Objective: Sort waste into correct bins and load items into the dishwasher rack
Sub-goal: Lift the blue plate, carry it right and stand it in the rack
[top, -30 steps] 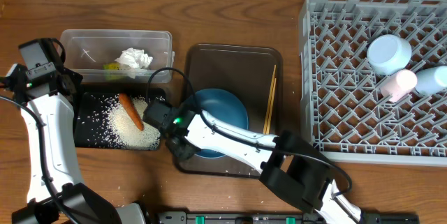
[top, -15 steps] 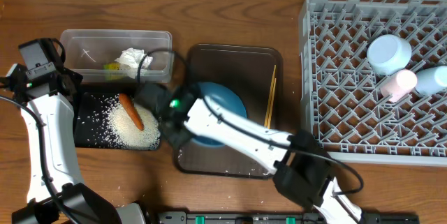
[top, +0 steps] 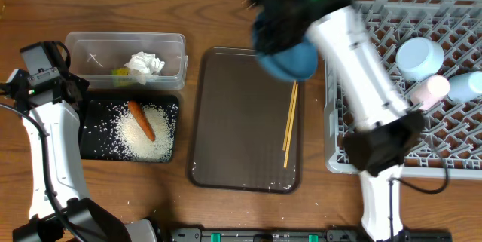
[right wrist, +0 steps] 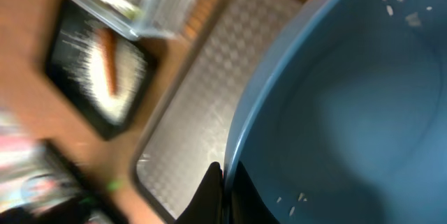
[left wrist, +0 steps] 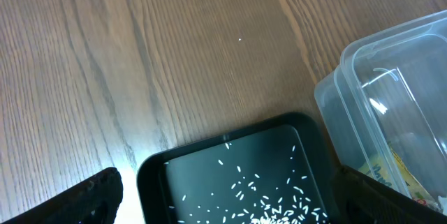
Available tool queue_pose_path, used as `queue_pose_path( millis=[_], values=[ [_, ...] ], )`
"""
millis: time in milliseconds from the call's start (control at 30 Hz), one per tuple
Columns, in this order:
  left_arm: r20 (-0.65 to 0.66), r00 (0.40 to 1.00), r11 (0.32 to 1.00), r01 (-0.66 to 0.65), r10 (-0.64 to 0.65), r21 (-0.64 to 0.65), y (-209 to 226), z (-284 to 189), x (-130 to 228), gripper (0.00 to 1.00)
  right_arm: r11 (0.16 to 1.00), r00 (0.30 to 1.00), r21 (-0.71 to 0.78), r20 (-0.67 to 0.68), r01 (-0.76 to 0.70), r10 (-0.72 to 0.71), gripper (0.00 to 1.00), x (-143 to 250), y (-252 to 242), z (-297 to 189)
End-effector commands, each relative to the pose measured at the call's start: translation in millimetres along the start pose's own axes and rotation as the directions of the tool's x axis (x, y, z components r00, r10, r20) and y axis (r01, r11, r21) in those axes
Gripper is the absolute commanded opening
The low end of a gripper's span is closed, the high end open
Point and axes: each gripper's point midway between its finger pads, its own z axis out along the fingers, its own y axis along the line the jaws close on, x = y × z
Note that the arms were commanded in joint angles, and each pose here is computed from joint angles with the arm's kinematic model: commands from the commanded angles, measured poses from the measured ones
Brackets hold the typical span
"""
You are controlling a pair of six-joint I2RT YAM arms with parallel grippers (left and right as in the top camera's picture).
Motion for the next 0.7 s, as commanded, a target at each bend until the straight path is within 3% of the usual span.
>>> queue_pose_path(
  millis=[0,100,300,500,667],
  values=[
    [0.011,1.0,1.0,0.019,-0.019,-0.017,4.3,-0.1,-2.5,0.97,0.902,0.981,-0.408,0.182,0.139,-0.069,0.01,-18.3,13.1,-62.7],
    [0.011,1.0,1.0,0.019,-0.019,-0.017,4.3,-0.1,-2.5,0.97,0.838,0.952,-0.518,0.305,0.17,-0.005,0.01,-23.4,-15.2,-111.8],
    [0.011,1.0,1.0,0.019,-0.019,-0.017,4.3,-0.1,-2.5,0.97,0.84,0.908,-0.526,0.405,0.132,0.111,0.01,-8.6,-78.1,-164.3],
    [0.011,1.0,1.0,0.019,-0.019,-0.017,4.3,-0.1,-2.5,0.97,0.834,0.896,-0.541,0.417,0.112,0.15,0.01,6.5,-105.6,-161.9],
    [0.012,1.0,1.0,0.019,-0.019,-0.018,4.3,-0.1,-2.6,0.97,0.766,0.868,-0.625,0.454,0.148,0.203,0.01,7.0,-116.6,-145.4]
  ],
)
